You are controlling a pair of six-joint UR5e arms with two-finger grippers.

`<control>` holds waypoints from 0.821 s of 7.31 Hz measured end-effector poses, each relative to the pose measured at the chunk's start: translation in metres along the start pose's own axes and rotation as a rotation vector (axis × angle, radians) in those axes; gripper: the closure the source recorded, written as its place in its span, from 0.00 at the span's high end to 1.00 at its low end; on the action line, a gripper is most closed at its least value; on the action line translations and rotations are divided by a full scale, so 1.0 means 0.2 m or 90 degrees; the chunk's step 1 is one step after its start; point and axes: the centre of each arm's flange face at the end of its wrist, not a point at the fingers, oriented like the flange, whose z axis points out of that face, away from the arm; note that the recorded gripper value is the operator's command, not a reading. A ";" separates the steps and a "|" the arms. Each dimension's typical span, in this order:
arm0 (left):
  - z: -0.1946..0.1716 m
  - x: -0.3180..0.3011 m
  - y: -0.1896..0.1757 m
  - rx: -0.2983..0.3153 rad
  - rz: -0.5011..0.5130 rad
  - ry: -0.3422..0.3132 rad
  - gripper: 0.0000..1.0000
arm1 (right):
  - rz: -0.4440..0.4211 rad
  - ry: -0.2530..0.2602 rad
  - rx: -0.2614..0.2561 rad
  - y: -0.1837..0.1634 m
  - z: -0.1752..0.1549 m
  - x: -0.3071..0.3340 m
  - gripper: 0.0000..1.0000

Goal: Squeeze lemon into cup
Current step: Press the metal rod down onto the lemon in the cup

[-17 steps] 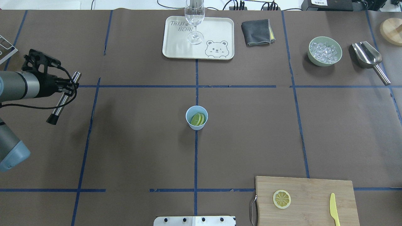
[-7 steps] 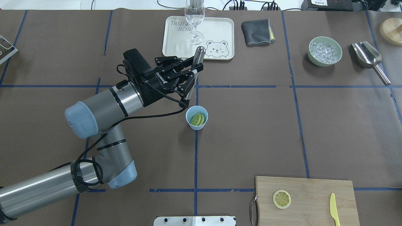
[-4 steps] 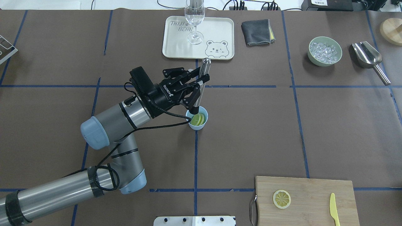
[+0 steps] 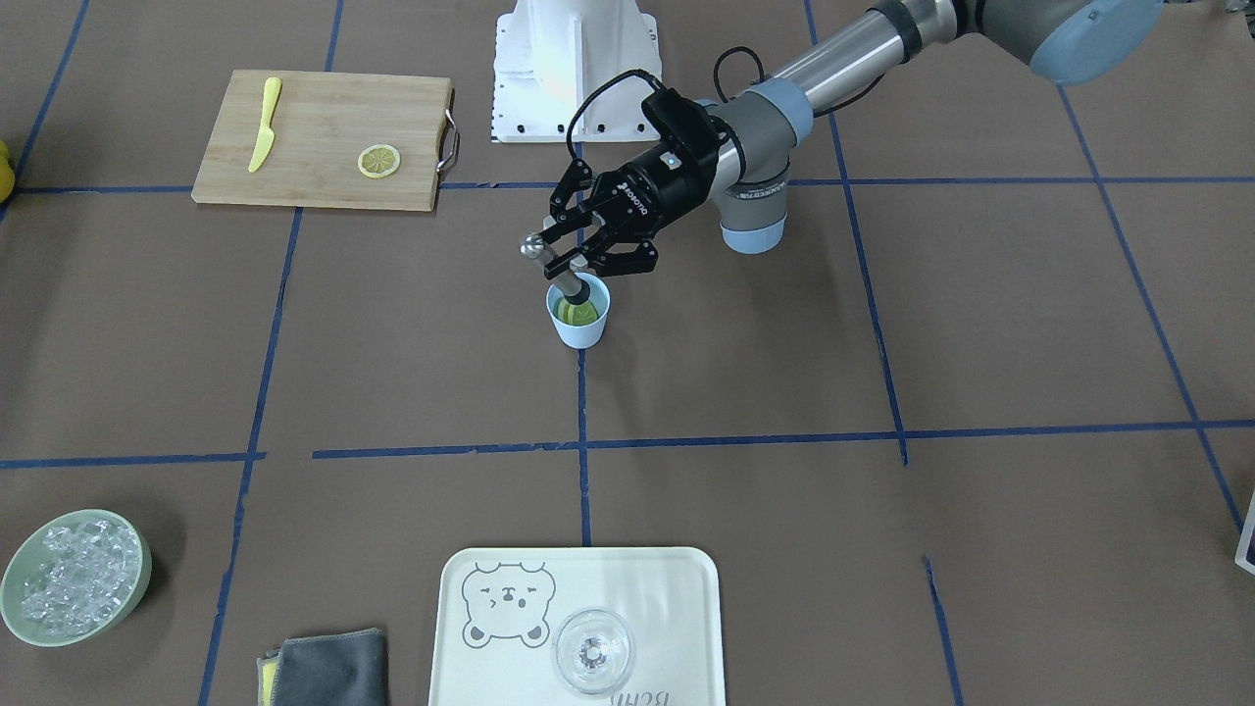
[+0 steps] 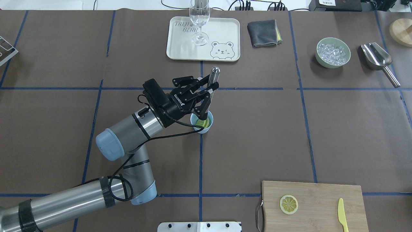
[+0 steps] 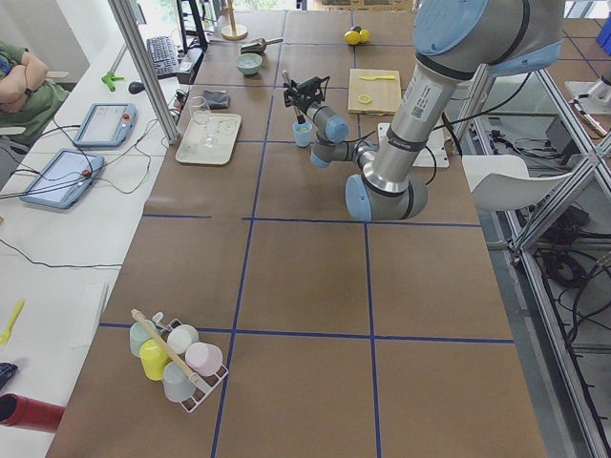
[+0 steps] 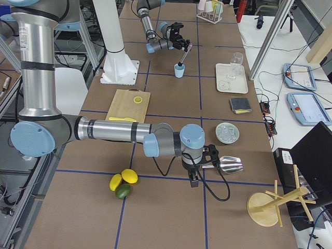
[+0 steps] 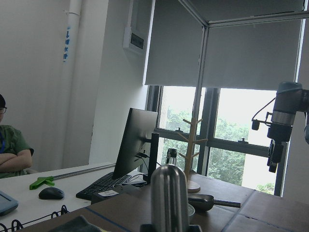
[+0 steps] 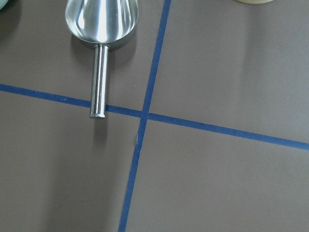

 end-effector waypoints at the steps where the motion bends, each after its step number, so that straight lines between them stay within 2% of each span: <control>1: 0.01 -0.01 0.05 -0.010 0.003 -0.010 0.00 | 0.001 0.000 0.000 0.00 0.00 0.00 1.00; 4: -0.01 -0.01 0.20 -0.040 0.008 -0.033 0.00 | 0.001 0.000 -0.001 0.00 0.00 0.01 1.00; 6: -0.01 0.03 0.16 -0.029 0.001 -0.027 0.00 | 0.002 0.000 -0.001 0.00 0.00 0.01 1.00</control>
